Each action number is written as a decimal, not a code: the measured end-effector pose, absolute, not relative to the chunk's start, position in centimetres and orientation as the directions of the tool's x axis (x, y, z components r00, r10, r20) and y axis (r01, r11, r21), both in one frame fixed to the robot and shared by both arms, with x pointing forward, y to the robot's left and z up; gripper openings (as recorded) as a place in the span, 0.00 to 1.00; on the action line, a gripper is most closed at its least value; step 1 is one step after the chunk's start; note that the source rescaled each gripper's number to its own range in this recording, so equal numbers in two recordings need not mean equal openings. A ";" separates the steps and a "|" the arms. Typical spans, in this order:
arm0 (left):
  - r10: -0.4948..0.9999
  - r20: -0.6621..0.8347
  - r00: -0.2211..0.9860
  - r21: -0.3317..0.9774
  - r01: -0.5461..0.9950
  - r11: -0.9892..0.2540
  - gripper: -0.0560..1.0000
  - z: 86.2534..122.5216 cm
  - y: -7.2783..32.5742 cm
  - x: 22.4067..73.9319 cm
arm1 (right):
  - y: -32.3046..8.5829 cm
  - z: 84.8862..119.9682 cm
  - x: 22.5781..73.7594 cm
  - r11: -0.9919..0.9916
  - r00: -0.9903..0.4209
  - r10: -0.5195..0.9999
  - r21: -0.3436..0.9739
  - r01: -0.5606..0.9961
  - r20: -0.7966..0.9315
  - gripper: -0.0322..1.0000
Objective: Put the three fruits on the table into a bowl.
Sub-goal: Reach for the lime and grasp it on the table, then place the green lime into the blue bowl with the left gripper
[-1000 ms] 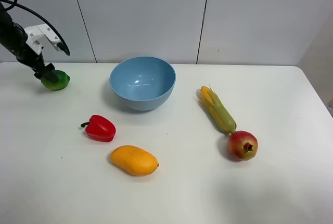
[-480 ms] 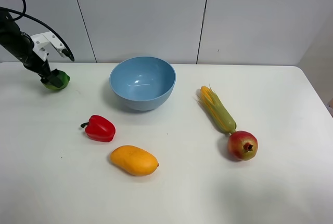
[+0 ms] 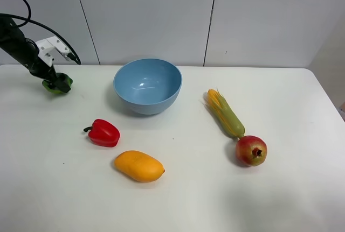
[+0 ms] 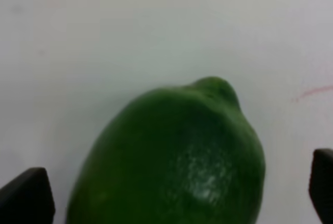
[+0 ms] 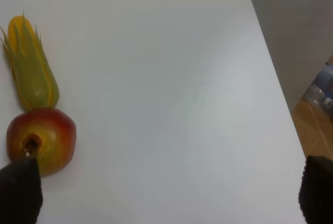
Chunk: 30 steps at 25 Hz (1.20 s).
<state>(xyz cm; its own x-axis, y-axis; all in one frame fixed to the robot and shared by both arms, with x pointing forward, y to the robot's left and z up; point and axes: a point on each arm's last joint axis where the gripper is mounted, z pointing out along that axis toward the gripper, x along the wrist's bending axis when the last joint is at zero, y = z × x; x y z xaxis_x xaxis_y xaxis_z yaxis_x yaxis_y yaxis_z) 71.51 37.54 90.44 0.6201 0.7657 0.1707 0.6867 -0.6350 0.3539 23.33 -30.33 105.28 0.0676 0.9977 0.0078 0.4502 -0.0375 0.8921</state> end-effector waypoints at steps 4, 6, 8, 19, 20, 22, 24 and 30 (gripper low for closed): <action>0.766 0.161 0.622 0.348 0.690 -0.634 1.00 89.6 37.6 71.8 | -30.3 105.3 23.3 -0.038 0.068 0.998 0.892 0.450 0.008 1.00; 0.765 0.168 0.621 0.354 0.687 -0.635 1.00 89.9 37.6 72.0 | -30.3 105.3 23.3 -0.038 0.068 0.998 0.892 0.450 0.008 1.00; 0.766 0.175 0.618 0.361 0.684 -0.634 1.00 90.1 37.6 72.2 | -30.3 105.3 23.3 -0.038 0.068 0.998 0.892 0.450 0.008 1.00; 0.764 0.099 0.638 0.338 0.700 -0.629 0.14 90.0 37.1 71.7 | -30.3 105.3 23.3 -0.038 0.068 0.998 0.892 0.450 0.008 1.00; 0.760 0.098 0.642 0.337 0.697 -0.633 0.14 90.3 36.8 71.6 | -30.3 105.3 23.3 -0.038 0.068 0.998 0.892 0.450 0.008 1.00; 0.756 0.088 0.649 0.340 0.694 -0.635 0.14 91.7 35.9 71.4 | -30.3 105.3 23.3 -0.038 0.068 0.998 0.892 0.450 0.008 1.00; 0.753 0.090 0.652 0.360 0.683 -0.635 0.14 94.9 34.3 71.0 | -30.3 105.3 23.3 -0.038 0.068 0.998 0.892 0.450 0.008 1.00; 0.842 0.014 0.539 0.478 0.736 -0.479 0.14 106.1 26.8 67.3 | -30.3 105.3 23.3 -0.038 0.068 0.998 0.892 0.450 0.008 1.00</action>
<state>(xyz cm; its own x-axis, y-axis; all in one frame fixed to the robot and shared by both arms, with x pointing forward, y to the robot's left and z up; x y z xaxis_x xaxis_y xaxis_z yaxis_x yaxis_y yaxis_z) 67.28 26.82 106.08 0.5389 0.8423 0.0140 0.7362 -0.4790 0.4782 23.33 -30.33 105.28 0.0676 0.9977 0.0078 0.4502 -0.0375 0.8921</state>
